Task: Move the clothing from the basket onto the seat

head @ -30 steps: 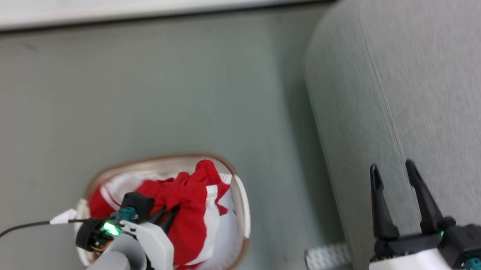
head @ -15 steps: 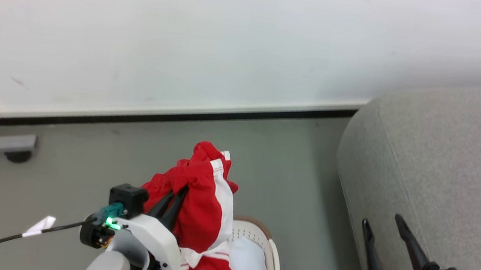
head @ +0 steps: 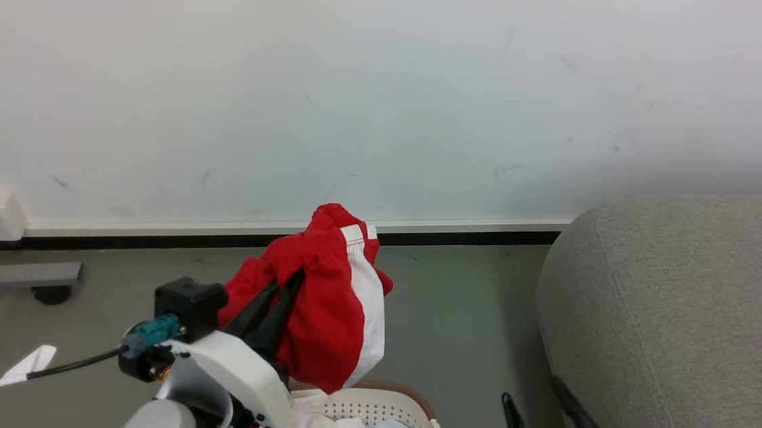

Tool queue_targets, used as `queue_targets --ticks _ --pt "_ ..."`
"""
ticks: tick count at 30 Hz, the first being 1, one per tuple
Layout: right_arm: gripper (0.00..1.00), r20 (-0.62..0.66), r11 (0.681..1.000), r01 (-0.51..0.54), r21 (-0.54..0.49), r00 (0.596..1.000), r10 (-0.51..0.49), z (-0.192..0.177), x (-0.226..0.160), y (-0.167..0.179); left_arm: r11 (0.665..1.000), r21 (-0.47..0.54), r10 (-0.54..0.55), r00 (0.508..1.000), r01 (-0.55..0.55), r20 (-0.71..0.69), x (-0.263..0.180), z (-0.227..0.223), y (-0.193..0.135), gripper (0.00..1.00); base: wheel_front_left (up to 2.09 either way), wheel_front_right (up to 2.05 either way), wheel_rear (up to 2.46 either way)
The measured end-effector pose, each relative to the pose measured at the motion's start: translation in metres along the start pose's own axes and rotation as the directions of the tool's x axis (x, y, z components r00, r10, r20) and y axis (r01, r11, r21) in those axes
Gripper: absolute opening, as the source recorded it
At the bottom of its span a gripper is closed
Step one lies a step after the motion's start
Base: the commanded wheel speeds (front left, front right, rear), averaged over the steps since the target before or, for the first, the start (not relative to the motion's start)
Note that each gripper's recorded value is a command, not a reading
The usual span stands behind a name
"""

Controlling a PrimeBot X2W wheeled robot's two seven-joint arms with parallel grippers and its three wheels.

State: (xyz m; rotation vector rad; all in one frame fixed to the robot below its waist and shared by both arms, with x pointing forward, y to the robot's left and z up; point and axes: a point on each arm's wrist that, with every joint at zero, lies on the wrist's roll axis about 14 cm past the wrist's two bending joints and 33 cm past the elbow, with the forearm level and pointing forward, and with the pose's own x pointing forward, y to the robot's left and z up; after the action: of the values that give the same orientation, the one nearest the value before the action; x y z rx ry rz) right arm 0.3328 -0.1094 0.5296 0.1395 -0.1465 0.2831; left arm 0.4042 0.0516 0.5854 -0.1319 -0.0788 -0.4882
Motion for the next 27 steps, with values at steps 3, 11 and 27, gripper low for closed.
queue_targets --ticks 3,11,27 --pt "1.0 0.001 0.997 -0.075 0.031 0.997 0.075 0.0 -0.001 0.022 1.0 0.0 -0.014 1.0 0.014 0.007 -0.001 0.004 -0.006 0.0 0.0 0.0 0.0" --pt "1.0 -0.034 0.957 -0.274 0.1 0.96 0.279 -0.009 0.001 0.075 0.997 0.005 -0.072 0.997 0.072 0.011 -0.001 0.01 -0.026 0.0 0.0 0.0 0.0" --pt "1.0 -0.017 0.884 -0.451 0.123 0.89 0.456 0.006 0.043 0.124 0.978 -0.017 -0.206 0.979 0.206 -0.003 -0.007 0.012 -0.075 0.0 0.0 0.0 0.0"
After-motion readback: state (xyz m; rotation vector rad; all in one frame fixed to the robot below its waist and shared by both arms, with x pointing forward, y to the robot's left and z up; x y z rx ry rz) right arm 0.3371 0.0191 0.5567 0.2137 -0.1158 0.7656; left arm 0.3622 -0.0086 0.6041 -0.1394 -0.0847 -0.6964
